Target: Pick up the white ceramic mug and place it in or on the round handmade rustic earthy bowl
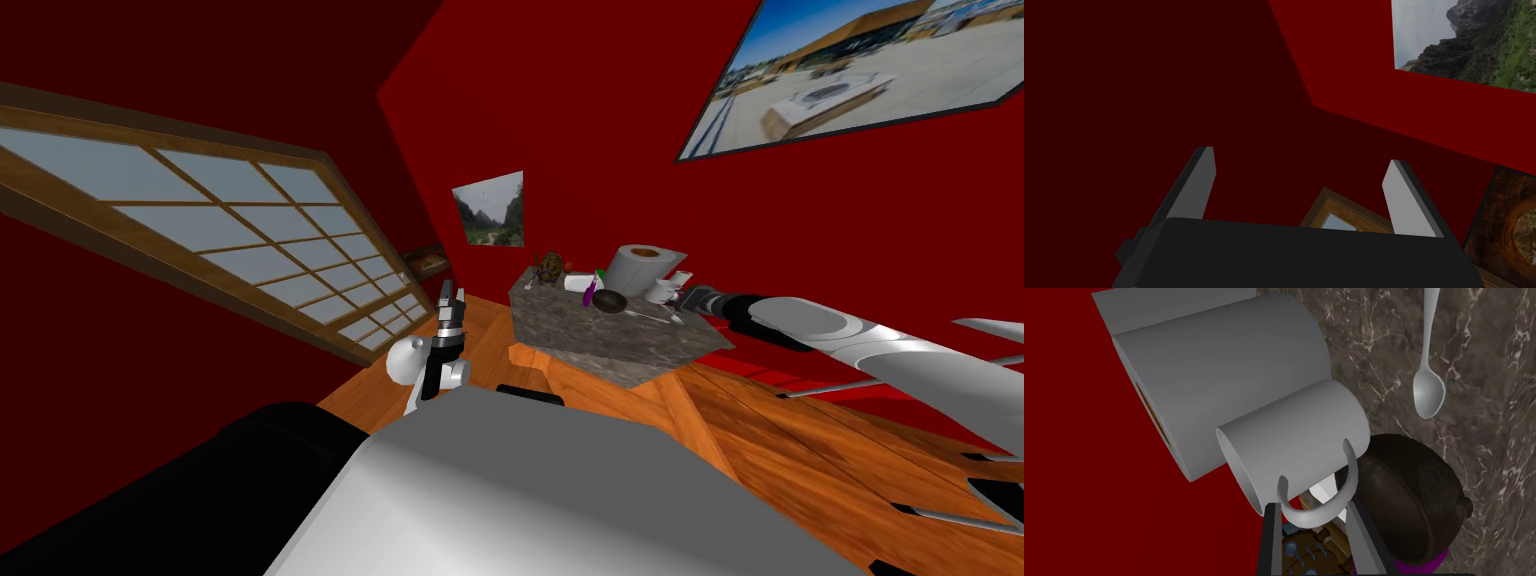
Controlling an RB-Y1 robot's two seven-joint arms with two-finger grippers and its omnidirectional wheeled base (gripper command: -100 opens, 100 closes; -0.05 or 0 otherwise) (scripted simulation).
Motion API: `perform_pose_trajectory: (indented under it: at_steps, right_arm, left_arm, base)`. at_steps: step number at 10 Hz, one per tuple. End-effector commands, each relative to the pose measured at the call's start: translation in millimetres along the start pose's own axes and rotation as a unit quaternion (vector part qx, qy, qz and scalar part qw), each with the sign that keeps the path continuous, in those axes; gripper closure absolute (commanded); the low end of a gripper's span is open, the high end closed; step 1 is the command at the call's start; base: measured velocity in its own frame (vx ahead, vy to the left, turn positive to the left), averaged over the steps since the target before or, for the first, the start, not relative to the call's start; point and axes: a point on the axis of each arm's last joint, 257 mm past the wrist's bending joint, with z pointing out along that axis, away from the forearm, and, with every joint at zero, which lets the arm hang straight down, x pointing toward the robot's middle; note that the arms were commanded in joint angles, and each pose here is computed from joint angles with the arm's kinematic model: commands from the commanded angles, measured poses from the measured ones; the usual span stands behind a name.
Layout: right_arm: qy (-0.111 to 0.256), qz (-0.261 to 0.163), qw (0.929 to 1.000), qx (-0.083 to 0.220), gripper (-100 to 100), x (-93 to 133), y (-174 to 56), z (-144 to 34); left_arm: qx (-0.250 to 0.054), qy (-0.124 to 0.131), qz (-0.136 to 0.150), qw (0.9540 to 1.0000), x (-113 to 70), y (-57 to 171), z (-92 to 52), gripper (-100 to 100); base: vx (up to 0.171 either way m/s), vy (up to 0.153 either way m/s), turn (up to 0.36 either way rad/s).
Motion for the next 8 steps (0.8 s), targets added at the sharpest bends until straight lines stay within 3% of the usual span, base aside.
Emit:
perform_pose_trajectory:
  at_steps: [1, 6, 7, 8]
  right_arm:
    - [-0.009, 0.002, 0.9999, -0.009, 100, -9.1, -0.8, -0.9]
    - [-0.05, 0.014, 0.998, -0.036, 100, -48.4, 1.7, -3.0]
    - [-0.045, 0.013, 0.9984, -0.032, 100, -44.1, 1.6, -2.9]
    - [-0.047, 0.014, 0.9982, -0.034, -100, -46.8, 2.7, -2.5]
  left_arm:
    - [0.0, 0.0, 0.0, 1.0, 0.0, 0.0, 0.0, 0]
    - [0.0, 0.0, 0.0, 1.0, 0.0, 0.0, 0.0, 0]
    - [0.0, 0.0, 0.0, 1.0, 0.0, 0.0, 0.0, 0]
    - [0.0, 0.0, 0.0, 1.0, 0.0, 0.0, 0.0, 0]
  base:
    - [0.001, 0.064, 0.132]
    - [-0.001, 0.049, 0.15]
    - [0.0, 0.017, 0.047]
    - [0.002, 0.006, 0.001]
